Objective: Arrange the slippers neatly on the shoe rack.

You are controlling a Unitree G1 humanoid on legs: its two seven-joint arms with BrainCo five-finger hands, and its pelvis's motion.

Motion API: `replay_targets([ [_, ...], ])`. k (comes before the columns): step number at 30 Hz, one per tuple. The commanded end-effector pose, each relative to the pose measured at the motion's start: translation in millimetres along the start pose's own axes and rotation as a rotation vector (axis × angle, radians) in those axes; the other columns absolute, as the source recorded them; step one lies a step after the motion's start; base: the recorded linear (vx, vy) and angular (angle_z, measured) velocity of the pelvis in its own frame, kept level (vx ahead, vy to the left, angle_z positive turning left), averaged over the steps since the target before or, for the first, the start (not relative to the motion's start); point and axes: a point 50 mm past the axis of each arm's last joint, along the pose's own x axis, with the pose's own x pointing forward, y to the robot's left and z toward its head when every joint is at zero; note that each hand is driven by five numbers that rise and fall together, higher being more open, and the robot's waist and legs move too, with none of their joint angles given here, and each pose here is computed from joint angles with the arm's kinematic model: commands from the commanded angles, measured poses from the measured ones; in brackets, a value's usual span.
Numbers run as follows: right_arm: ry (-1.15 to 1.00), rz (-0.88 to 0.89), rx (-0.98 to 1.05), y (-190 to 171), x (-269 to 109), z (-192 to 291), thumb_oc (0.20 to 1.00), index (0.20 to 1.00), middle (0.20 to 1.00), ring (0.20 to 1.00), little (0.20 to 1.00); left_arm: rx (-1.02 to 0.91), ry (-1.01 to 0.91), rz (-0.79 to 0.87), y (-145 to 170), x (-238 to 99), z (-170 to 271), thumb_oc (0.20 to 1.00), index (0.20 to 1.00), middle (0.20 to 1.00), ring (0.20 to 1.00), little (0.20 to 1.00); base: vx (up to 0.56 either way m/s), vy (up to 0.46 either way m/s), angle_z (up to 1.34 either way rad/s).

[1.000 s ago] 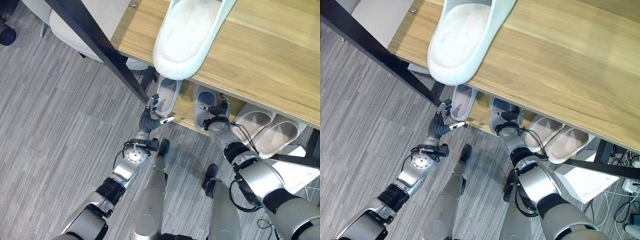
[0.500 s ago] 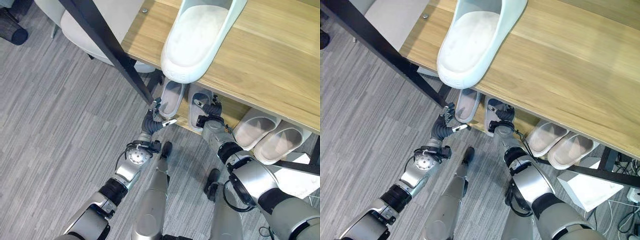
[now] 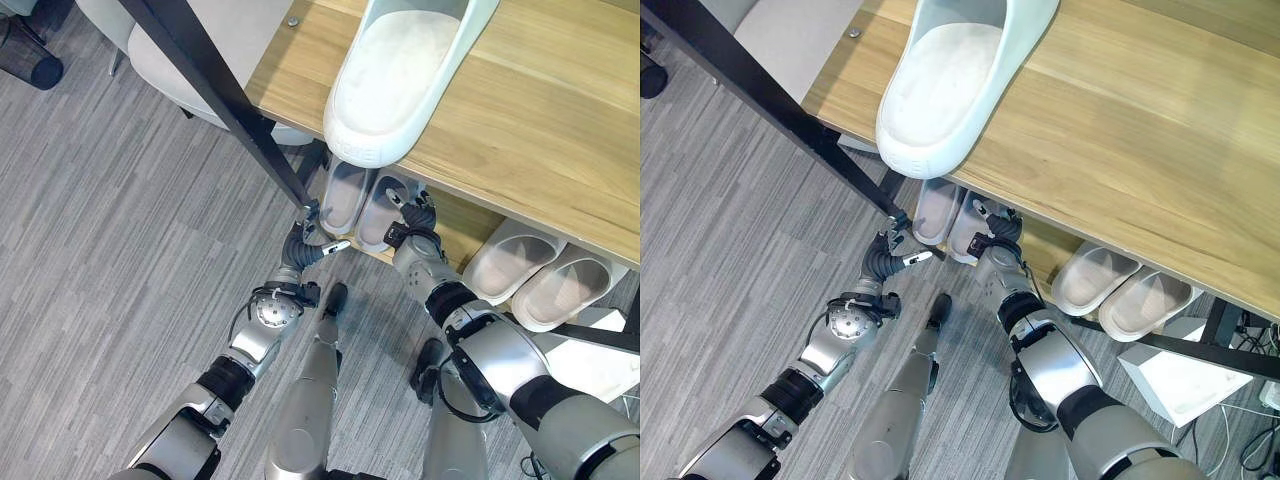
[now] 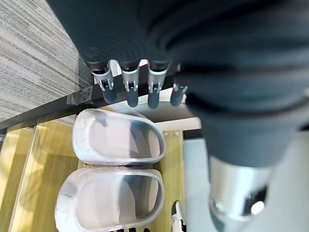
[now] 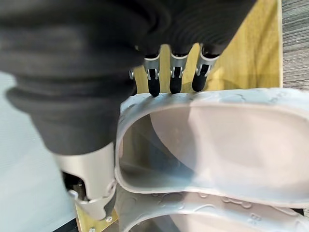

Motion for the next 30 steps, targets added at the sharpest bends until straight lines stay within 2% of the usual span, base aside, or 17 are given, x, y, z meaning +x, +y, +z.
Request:
replay_targets([
  [1, -0.259, 0.275, -0.094, 44.5, -24.3, 37.4, 1.0, 1.0, 1.0, 1.0, 1.0, 0.008, -0.098, 0.05, 16.8, 9.0, 21.8, 1.0, 1.0, 1.0, 1.0, 1.0, 0.03, -0.018, -0.11],
  [3, -0.257, 0.275, -0.142, 36.8, -23.9, 30.5, 1.0, 1.0, 1.0, 1.0, 1.0, 0.016, -0.083, 0.052, 18.8, 6.2, 17.6, 1.0, 1.0, 1.0, 1.0, 1.0, 0.02, -0.016, -0.22],
  [5, -0.241, 0.233, -0.272, 4.0, -16.8, 14.4, 1.0, 1.0, 1.0, 1.0, 1.0, 0.041, -0.02, 0.055, 27.1, -4.8, 0.8, 1.0, 1.0, 1.0, 1.0, 1.0, 0.05, -0.043, -0.18],
  [7, -0.233, 0.218, -0.3, -5.3, -15.4, 9.9, 1.0, 1.0, 1.0, 1.0, 1.0, 0.05, -0.002, 0.049, 28.7, -8.3, -3.9, 1.0, 1.0, 1.0, 1.0, 1.0, 0.03, -0.022, -0.07],
  [8, -0.218, 0.213, -0.364, -24.1, -16.7, -2.9, 1.0, 1.0, 1.0, 1.0, 1.0, 0.065, 0.05, 0.042, 33.4, -17.4, -16.8, 1.0, 1.0, 1.0, 1.0, 1.0, 0.05, -0.011, -0.1],
  [11, -0.182, 0.224, -0.391, -40.1, -23.7, -22.3, 1.0, 1.0, 1.0, 1.0, 1.0, 0.061, 0.098, 0.044, 36.3, -27.3, -28.3, 1.0, 1.0, 1.0, 1.0, 1.0, 0.08, -0.008, -0.04],
  [12, -0.117, 0.248, -0.45, -58.0, -32.2, -47.4, 1.0, 1.0, 1.0, 1.0, 1.0, 0.066, 0.147, 0.036, 39.4, -38.1, -40.2, 1.0, 1.0, 1.0, 1.0, 1.0, 0.08, -0.025, -0.13],
  [13, -0.114, 0.248, -0.452, -58.6, -32.7, -48.4, 1.0, 1.0, 1.0, 1.0, 1.0, 0.066, 0.15, 0.036, 39.3, -39.0, -40.8, 1.0, 1.0, 1.0, 1.0, 1.0, 0.16, -0.049, -0.15],
  [14, -0.044, 0.257, -0.519, -81.0, -40.3, -71.1, 1.0, 1.0, 1.0, 1.0, 1.0, 0.081, 0.187, 0.025, 42.9, -48.3, -50.1, 1.0, 1.0, 1.0, 1.0, 1.0, 0.09, -0.026, -0.07],
  [15, -0.044, 0.257, -0.519, -81.1, -40.3, -71.2, 1.0, 1.0, 1.0, 1.0, 1.0, 0.081, 0.187, 0.025, 42.9, -48.4, -50.1, 1.0, 1.0, 1.0, 1.0, 1.0, 0.13, -0.031, -0.04],
  [17, -0.007, 0.299, -0.568, -107.0, -54.0, -85.5, 1.0, 1.0, 1.0, 1.0, 1.0, 0.12, 0.207, -0.009, 51.0, -55.8, -54.8, 1.0, 1.0, 1.0, 1.0, 1.0, 0.14, 0.012, -0.04],
  [20, 0.029, 0.374, -0.633, -137.0, -76.4, -97.8, 1.0, 1.0, 1.0, 1.0, 1.0, 0.182, 0.227, -0.138, 52.9, -67.5, -58.4, 1.0, 1.0, 1.0, 1.0, 1.0, 0.14, 0.041, -0.11],
  [23, 0.105, 0.432, -0.674, -165.0, -99.6, -112.1, 1.0, 1.0, 1.0, 1.0, 1.0, 0.258, 0.178, -0.34, 45.5, -71.2, -46.1, 1.0, 1.0, 1.0, 1.0, 1.0, 0.13, 0.021, -0.16],
  [27, 0.263, 0.442, -0.717, -198.3, -126.7, -138.8, 1.0, 1.0, 1.0, 1.0, 1.0, 0.322, 0.075, -0.634, 11.9, -69.5, -23.9, 1.0, 1.0, 1.0, 1.0, 1.0, 0.12, 0.015, -0.2],
  [30, 0.336, 0.414, -0.735, -211.7, -136.2, -150.9, 1.0, 1.0, 1.0, 1.0, 1.0, 0.282, 0.002, -0.794, -22.5, -67.0, -9.2, 1.0, 1.0, 1.0, 1.0, 1.0, 0.05, 0.005, -0.3],
])
